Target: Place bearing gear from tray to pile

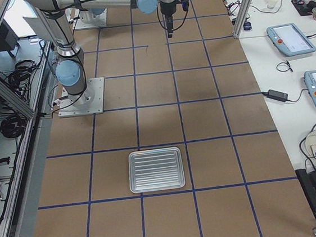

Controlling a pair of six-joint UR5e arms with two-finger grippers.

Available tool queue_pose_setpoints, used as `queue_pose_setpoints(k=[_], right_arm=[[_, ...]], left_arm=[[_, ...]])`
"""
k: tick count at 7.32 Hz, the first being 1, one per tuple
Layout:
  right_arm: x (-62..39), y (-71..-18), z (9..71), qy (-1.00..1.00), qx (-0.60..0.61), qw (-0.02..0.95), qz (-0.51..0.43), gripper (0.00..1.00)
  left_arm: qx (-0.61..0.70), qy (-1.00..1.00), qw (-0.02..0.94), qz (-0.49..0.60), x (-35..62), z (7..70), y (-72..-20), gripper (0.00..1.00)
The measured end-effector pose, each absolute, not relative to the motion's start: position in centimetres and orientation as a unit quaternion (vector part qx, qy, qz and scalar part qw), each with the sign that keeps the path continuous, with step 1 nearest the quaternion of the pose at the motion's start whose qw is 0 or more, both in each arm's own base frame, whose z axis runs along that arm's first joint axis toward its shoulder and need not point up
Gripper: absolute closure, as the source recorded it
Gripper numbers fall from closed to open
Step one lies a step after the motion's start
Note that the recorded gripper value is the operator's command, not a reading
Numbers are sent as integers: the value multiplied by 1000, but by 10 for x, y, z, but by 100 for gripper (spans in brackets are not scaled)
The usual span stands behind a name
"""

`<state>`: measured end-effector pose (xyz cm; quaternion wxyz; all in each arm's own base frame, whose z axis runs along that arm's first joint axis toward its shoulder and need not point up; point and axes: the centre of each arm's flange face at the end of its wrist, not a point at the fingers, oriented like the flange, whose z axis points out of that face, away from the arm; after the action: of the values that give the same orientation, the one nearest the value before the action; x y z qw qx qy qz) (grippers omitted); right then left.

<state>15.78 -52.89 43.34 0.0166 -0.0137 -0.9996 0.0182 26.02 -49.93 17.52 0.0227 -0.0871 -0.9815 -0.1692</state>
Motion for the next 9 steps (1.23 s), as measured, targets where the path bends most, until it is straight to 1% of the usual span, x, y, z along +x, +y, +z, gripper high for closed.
queue_pose_setpoints(k=[1,2,3,4,5,7,8,9], right_arm=[[158,-529,433,-1000,-14,17,18,0],[158,-529,433,-1000,-14,17,18,0],[158,-529,433,-1000,-14,17,17,0],[158,-529,433,-1000,-14,17,18,0],[158,-529,433,-1000,-14,17,18,0],[158,-530,432,-1000,-14,17,17,0],[158,-530,432,-1000,-14,17,17,0],[158,-530,432,-1000,-14,17,17,0]], left_arm=[[-85,-981,27,-173,261,174,-497,100],[-85,-980,31,-176,262,174,-495,94],[-84,-980,34,-179,261,173,-494,68],[-84,-979,36,-182,261,173,-493,59],[-85,-979,38,-184,261,174,-493,47],[-86,-978,39,-184,261,174,-493,13],[-87,-978,39,-184,261,175,-493,0],[-87,-978,40,-185,259,178,-494,0]])
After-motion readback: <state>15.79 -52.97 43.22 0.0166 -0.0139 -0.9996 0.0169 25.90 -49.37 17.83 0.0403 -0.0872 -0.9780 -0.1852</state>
